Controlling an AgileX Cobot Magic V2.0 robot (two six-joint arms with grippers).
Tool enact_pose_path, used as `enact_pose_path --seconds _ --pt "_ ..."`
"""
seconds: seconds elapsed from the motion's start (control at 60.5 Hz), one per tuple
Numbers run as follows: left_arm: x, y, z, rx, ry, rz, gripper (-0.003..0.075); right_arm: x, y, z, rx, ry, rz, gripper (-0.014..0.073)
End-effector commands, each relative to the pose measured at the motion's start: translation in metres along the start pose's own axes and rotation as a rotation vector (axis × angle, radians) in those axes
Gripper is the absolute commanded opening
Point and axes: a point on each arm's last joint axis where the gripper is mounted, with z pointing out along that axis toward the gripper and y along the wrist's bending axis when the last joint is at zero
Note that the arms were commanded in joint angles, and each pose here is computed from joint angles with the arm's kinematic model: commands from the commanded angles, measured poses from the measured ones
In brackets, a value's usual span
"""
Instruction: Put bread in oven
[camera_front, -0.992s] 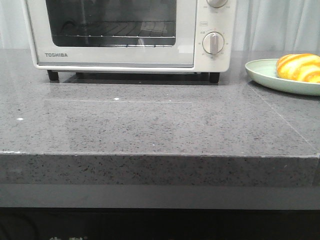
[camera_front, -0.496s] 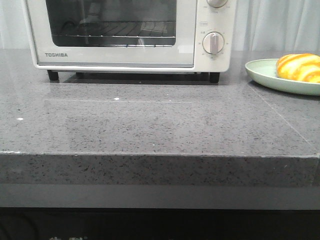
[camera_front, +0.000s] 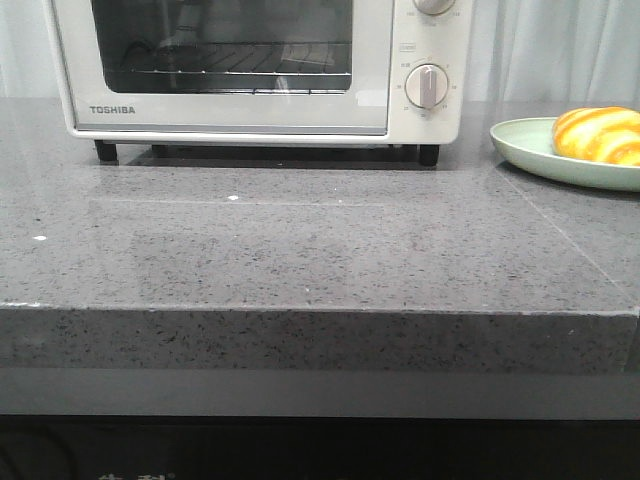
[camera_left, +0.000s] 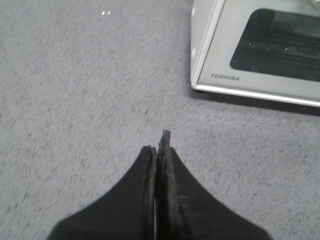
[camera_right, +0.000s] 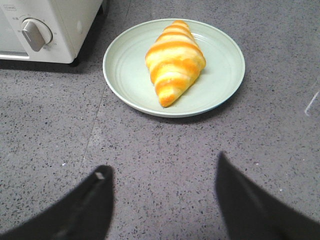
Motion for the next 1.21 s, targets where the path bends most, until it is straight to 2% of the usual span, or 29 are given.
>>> enact_pose_path --seconds 0.0,0.248,0.364,0.48,0.628,0.876,1.191 --pt "-0.021 -0.011 -0.005 0.078 -0.161 0.017 -0.0018 -0.016 0.000 -0.005 0.005 -0.097 -0.013 0.0582" --pt "-0.044 -0.054 0.012 0.294 -0.220 0.067 -0.0018 -0.016 0.000 -0.005 0.005 -0.097 -0.013 0.0582" --pt "-0.067 -0.087 0.025 0.409 -0.310 0.094 -0.0018 -0.016 0.000 -0.005 0.005 -0.099 -0.013 0.0582" --pt "-0.080 -0.109 0.037 0.471 -0.375 0.092 -0.0018 -0.016 0.000 -0.005 0.005 -0.102 -0.013 0.0582" --pt "-0.093 -0.133 0.062 0.498 -0.409 0.109 -0.0018 -0.016 0.000 -0.005 0.005 -0.102 -0.013 0.0582" --pt "-0.106 -0.155 0.102 0.499 -0.417 0.107 -0.0018 -0.016 0.000 -0.005 0.005 -0.102 -0.013 0.0582" --pt "-0.094 -0.169 0.141 0.488 -0.362 0.120 -0.0018 -0.016 0.000 -0.005 0.005 -0.102 -0.013 0.0582"
